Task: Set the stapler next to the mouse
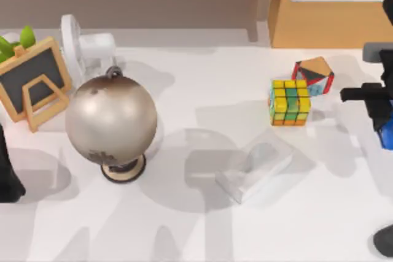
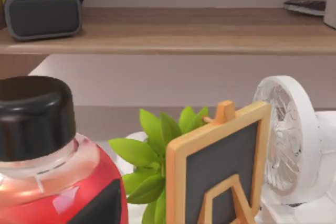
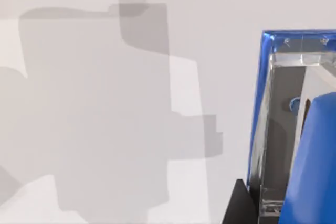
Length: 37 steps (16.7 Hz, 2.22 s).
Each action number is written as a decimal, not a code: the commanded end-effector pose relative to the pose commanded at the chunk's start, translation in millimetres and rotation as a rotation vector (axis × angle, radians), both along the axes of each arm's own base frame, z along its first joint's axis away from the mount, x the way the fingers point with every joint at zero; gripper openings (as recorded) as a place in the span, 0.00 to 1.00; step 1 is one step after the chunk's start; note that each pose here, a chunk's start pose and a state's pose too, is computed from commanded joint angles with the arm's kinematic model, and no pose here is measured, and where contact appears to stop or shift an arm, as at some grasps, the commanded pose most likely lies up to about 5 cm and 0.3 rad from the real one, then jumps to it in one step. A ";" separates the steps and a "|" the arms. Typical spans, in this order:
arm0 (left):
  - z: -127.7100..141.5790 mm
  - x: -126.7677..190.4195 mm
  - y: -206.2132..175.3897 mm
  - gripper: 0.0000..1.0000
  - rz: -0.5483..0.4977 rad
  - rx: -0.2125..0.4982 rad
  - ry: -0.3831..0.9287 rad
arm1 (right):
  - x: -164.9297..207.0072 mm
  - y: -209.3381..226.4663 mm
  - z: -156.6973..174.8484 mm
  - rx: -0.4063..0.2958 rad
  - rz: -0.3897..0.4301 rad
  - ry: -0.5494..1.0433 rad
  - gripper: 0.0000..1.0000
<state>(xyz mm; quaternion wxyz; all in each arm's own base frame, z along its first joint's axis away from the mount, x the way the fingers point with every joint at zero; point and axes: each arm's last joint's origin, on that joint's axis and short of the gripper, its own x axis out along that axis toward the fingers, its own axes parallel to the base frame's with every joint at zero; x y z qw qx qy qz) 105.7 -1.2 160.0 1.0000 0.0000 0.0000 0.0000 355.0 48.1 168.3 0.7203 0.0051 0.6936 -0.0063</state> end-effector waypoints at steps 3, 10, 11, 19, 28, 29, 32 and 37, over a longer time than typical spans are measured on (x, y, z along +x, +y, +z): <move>0.0 0.0 0.0 1.00 0.000 0.000 0.000 | 2.0 0.0 3.0 0.002 -0.001 -0.023 0.00; 0.0 0.0 0.0 1.00 0.000 0.000 0.000 | 5.6 -0.4 5.6 0.005 -0.004 -0.071 0.00; 0.0 0.0 0.0 1.00 0.000 0.000 0.000 | 5.8 -0.5 4.9 0.005 -0.004 -0.074 0.00; 0.0 0.0 0.0 1.00 0.000 0.000 0.000 | 1.5 -0.9 -20.8 0.002 -0.001 -0.018 0.00; 0.0 0.0 0.0 1.00 0.000 0.000 0.000 | -2.2 -1.2 -35.1 -0.002 0.000 0.029 0.15; 0.0 0.0 0.0 1.00 0.000 0.000 0.000 | -2.2 -1.2 -35.1 -0.002 0.000 0.029 0.23; 0.0 0.0 0.0 1.00 0.000 0.000 0.000 | -2.2 -1.2 -35.1 -0.002 0.000 0.029 0.45; 0.0 0.0 0.0 1.00 0.000 0.000 0.000 | -2.2 -1.2 -35.1 -0.002 0.000 0.029 0.83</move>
